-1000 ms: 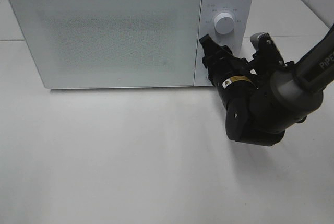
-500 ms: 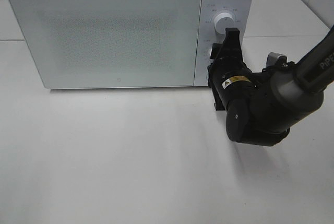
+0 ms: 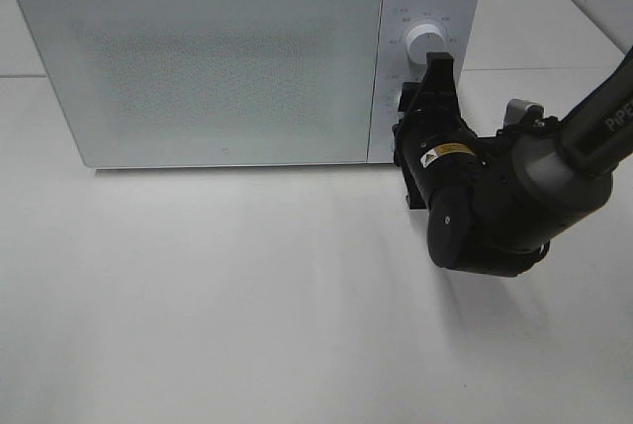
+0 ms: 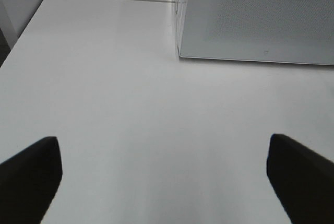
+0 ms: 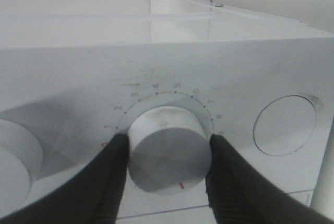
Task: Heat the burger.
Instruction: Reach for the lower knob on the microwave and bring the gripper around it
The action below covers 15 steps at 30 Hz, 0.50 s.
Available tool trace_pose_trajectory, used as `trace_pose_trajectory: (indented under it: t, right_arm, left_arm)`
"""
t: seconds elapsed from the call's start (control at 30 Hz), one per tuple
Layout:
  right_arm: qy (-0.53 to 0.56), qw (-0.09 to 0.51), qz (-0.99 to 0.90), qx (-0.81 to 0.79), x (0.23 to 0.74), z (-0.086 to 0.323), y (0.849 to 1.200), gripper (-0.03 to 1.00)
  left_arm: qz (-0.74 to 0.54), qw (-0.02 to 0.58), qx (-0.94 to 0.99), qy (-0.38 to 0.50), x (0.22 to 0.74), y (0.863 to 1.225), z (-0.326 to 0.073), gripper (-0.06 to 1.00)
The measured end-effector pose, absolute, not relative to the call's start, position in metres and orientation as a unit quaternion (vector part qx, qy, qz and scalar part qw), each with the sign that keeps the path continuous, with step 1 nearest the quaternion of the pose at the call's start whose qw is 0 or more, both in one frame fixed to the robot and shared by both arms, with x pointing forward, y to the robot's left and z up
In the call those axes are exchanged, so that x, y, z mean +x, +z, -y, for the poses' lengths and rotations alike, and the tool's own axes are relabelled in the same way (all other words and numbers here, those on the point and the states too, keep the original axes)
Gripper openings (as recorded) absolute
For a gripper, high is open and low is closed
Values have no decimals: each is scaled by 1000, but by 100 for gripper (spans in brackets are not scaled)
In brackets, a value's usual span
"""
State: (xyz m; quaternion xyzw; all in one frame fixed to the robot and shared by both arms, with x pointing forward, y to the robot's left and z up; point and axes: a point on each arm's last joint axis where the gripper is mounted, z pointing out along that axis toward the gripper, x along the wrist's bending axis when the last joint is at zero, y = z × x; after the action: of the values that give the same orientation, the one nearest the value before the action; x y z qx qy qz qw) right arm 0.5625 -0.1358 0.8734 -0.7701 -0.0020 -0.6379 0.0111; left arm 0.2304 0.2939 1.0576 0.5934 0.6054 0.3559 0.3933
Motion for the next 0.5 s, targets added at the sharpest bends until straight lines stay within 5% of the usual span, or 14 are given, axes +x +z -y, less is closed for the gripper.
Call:
trace_pose_trajectory:
  t: [0.5]
  right_arm:
    - [-635,-23,20,-772,562,138,874,46]
  left_arm:
    - [-605,393,593,356,230,1058,-294,99]
